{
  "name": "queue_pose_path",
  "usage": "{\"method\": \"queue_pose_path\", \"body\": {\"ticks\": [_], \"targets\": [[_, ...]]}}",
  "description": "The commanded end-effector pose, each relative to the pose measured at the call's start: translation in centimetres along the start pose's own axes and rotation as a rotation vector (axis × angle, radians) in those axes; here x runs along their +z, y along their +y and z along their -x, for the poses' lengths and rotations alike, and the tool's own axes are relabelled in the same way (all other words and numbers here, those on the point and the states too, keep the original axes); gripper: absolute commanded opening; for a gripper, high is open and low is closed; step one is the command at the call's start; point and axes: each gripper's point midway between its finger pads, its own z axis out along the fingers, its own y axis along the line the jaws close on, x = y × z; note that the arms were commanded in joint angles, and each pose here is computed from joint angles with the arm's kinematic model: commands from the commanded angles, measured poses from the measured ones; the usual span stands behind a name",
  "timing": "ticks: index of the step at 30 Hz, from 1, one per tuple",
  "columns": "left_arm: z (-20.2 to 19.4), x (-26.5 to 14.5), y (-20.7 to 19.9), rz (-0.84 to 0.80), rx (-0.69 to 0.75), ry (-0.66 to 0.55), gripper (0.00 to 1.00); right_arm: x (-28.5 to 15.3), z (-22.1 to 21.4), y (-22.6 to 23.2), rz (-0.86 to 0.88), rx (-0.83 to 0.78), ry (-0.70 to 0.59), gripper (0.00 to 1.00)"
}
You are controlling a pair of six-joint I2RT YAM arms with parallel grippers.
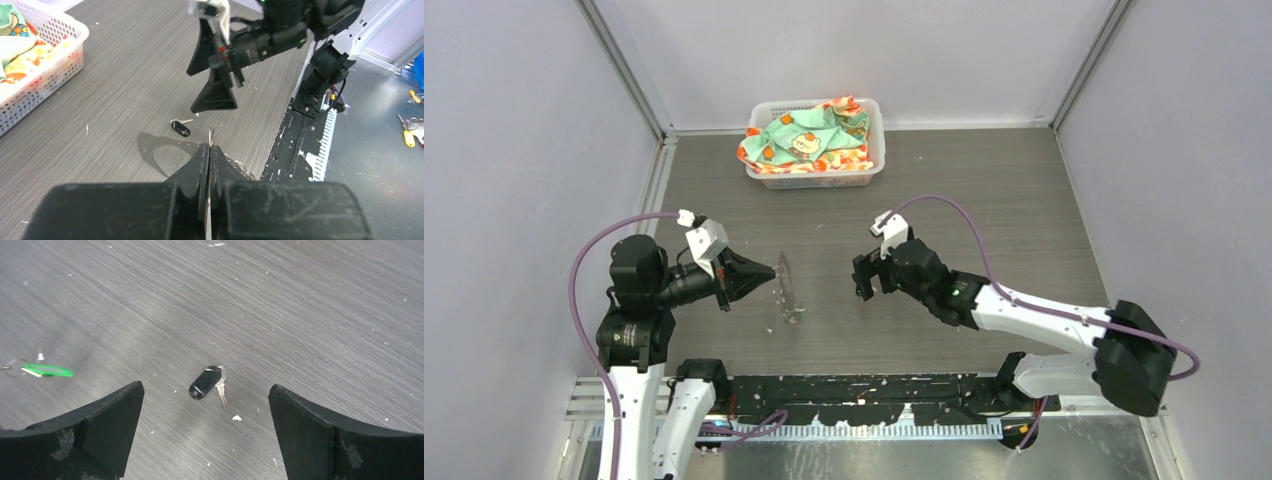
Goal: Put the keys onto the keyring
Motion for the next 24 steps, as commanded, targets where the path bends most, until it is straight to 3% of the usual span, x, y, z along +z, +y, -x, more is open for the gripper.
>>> {"method": "queue_pose_path", "body": {"ticks": [1, 4, 8, 13, 20, 24], "targets": [[2.5, 0.0, 0.2, 0.009, 0.036, -0.059, 0.01, 3.2, 1.6, -1.9, -0.076, 0.068, -0.004, 0.99], [2.6, 0.1, 0.4, 0.013, 0.023, -0.058, 0.01, 5.2, 0.5, -2.5, -0.012, 0.117, 0.056, 0.83], [2.9, 0.1, 0.5, 0.015, 0.013, -0.058, 0.01, 6.9, -2.0, -1.8, 0.081, 0.127, 0.129, 0.77], [3.4, 0.1, 0.7, 0.02, 0.019, -0.06, 0.0, 8.7, -4.8, -0.4, 0.156, 0.147, 0.24, 0.76], [3.6, 0.0, 0.5, 0.019, 0.02, -0.055, 0.0, 8.7, -6.7, -0.2, 0.146, 0.218, 0.273, 0.76], [3.8, 0.0, 0.5, 0.02, 0.026, -0.056, 0.01, 7.8, -7.9, -0.4, 0.119, 0.271, 0.297, 0.7]]}}
